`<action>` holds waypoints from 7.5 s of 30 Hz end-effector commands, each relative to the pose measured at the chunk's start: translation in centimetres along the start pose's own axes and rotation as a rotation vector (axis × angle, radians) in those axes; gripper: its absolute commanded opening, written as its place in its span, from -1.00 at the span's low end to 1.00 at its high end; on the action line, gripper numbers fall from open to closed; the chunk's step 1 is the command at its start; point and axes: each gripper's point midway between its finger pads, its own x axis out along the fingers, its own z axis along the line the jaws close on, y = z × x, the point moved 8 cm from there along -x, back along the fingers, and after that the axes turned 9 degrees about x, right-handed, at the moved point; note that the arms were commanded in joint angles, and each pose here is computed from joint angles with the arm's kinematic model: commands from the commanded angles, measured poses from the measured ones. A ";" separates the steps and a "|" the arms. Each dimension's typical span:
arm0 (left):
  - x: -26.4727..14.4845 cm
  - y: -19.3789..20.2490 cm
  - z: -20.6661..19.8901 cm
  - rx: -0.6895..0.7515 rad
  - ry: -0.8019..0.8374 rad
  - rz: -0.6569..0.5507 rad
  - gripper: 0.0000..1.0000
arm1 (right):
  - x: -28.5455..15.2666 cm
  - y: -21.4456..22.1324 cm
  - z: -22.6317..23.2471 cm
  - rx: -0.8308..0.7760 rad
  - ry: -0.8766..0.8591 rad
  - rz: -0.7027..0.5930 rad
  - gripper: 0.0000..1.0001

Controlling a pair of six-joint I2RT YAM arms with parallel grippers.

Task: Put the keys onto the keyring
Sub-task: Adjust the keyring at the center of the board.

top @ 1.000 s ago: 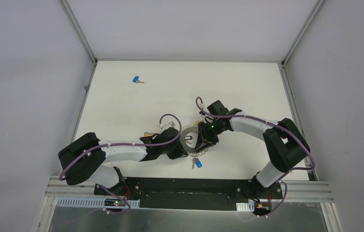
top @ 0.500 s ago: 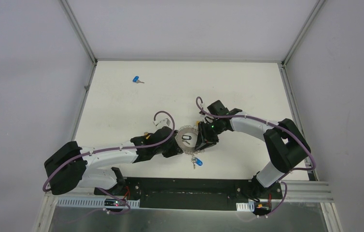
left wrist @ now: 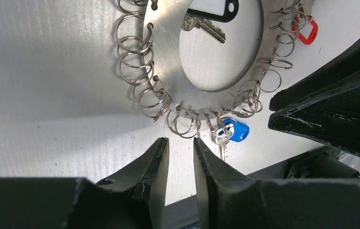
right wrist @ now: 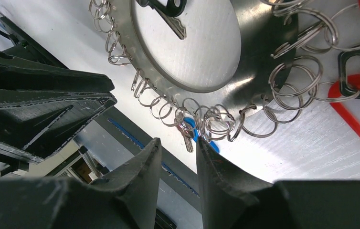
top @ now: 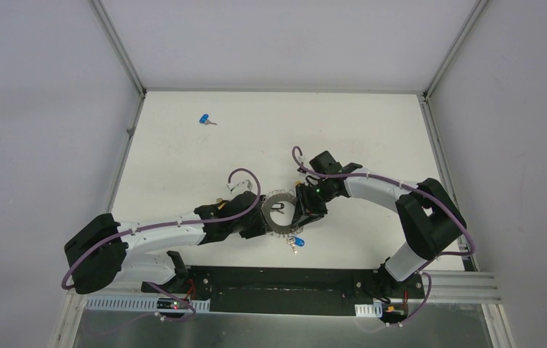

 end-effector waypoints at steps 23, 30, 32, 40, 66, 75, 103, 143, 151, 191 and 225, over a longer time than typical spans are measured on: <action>-0.3 -1.6 -2.7 0.090 -0.001 0.039 -0.29 | -0.3 -1.2 2.8 -0.073 -0.026 -0.032 -0.29; -1.0 -2.5 -1.0 0.077 -0.017 0.060 -0.28 | 0.3 -1.7 4.6 -0.108 0.003 -0.029 -0.30; -1.3 -2.5 -0.5 0.060 -0.005 0.083 -0.28 | 0.5 -1.6 4.8 -0.122 0.032 -0.031 -0.31; -2.6 -2.5 1.7 -0.003 -0.013 0.068 -0.28 | 0.7 -0.1 4.7 -0.255 0.242 -0.047 -0.38; -3.1 -1.3 3.2 -0.040 -0.029 0.112 -0.27 | 0.8 2.1 7.3 -0.399 0.294 -0.069 -0.41; -2.3 -1.2 3.2 -0.045 -0.035 0.126 -0.27 | -0.1 0.0 8.2 -0.227 -0.005 -0.047 -0.41; -0.1 -2.7 0.6 0.090 0.063 0.219 -0.33 | 3.3 -1.0 7.2 -0.107 -0.023 0.062 -0.42; -3.5 -2.3 2.5 0.078 -0.001 0.105 -0.24 | 4.6 -2.5 8.7 -0.062 -0.078 0.070 -0.38; -3.4 -2.2 2.7 0.076 -0.008 0.110 -0.25 | 3.0 -1.2 7.0 -0.164 0.134 0.021 -0.39; -2.8 -1.6 3.4 0.055 -0.043 0.132 -0.26 | 6.5 2.4 6.6 -0.514 0.601 -0.035 -0.42; -3.0 -1.7 3.4 0.065 -0.035 0.121 -0.26 | 2.2 2.1 8.7 -0.556 0.537 -0.187 -1.00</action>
